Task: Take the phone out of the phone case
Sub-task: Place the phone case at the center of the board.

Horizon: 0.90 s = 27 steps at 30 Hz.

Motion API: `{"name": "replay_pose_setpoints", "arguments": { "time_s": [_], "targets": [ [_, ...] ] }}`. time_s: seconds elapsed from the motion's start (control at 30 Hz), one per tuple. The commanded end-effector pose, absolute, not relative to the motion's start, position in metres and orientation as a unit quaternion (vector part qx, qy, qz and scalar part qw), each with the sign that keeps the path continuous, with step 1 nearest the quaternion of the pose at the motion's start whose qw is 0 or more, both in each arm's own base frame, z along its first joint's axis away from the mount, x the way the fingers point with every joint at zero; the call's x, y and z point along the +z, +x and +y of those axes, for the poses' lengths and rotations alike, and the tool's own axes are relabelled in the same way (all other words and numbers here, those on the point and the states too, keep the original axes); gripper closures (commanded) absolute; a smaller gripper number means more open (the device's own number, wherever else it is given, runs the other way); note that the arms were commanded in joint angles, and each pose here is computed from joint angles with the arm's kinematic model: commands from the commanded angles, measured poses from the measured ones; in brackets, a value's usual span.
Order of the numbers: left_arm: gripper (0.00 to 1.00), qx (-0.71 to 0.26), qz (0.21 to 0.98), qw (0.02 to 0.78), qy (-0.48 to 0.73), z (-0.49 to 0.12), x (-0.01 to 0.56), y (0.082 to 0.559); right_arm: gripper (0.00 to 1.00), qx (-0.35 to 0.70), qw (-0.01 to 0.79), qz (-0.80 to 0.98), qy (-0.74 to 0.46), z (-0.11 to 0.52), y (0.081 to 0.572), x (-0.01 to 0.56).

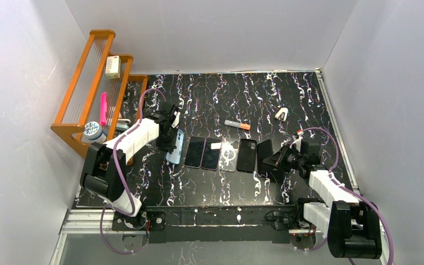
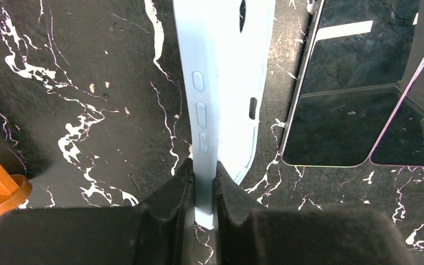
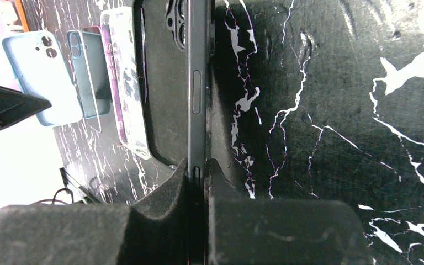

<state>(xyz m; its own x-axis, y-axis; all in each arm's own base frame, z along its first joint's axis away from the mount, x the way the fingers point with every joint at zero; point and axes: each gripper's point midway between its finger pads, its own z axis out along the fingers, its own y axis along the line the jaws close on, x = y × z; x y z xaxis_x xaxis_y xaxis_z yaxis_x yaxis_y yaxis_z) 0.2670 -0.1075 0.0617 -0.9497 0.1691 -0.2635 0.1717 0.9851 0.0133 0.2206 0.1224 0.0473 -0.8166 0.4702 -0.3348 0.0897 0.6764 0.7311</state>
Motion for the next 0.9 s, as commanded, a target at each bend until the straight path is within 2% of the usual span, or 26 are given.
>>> {"name": "replay_pose_setpoints", "arguments": {
  "time_s": [0.0,0.17,0.3,0.37,0.43,0.5,0.67,0.87],
  "targets": [
    [0.97,-0.017,0.991,0.093,0.092,-0.109,0.045,0.252,0.97,0.387,0.264,0.872,0.140,0.128,0.220,0.053],
    [0.96,0.001,0.991,0.099,0.088,-0.103,0.045,0.255,0.96,0.381,0.261,0.876,0.140,0.126,0.218,0.050],
    [0.88,0.012,0.992,0.097,0.086,-0.100,0.042,0.255,0.83,0.376,0.259,0.879,0.140,0.125,0.218,0.049],
    [0.88,0.014,0.992,0.091,0.087,-0.099,0.038,0.254,0.83,0.373,0.254,0.881,0.139,0.124,0.216,0.046],
    [0.93,0.017,0.992,0.096,0.085,-0.098,0.039,0.255,0.82,0.369,0.249,0.884,0.142,0.124,0.213,0.044],
    [1.00,0.018,0.990,0.109,0.082,-0.098,0.046,0.259,0.83,0.367,0.251,0.884,0.142,0.123,0.213,0.044],
    [1.00,-0.008,0.985,0.160,0.066,-0.108,0.077,0.272,0.97,0.371,0.283,0.873,0.138,0.122,0.221,0.061],
    [1.00,-0.172,0.959,0.218,0.049,-0.167,0.125,0.279,0.99,0.371,0.349,0.850,0.135,0.118,0.237,0.097]
  ]
}}
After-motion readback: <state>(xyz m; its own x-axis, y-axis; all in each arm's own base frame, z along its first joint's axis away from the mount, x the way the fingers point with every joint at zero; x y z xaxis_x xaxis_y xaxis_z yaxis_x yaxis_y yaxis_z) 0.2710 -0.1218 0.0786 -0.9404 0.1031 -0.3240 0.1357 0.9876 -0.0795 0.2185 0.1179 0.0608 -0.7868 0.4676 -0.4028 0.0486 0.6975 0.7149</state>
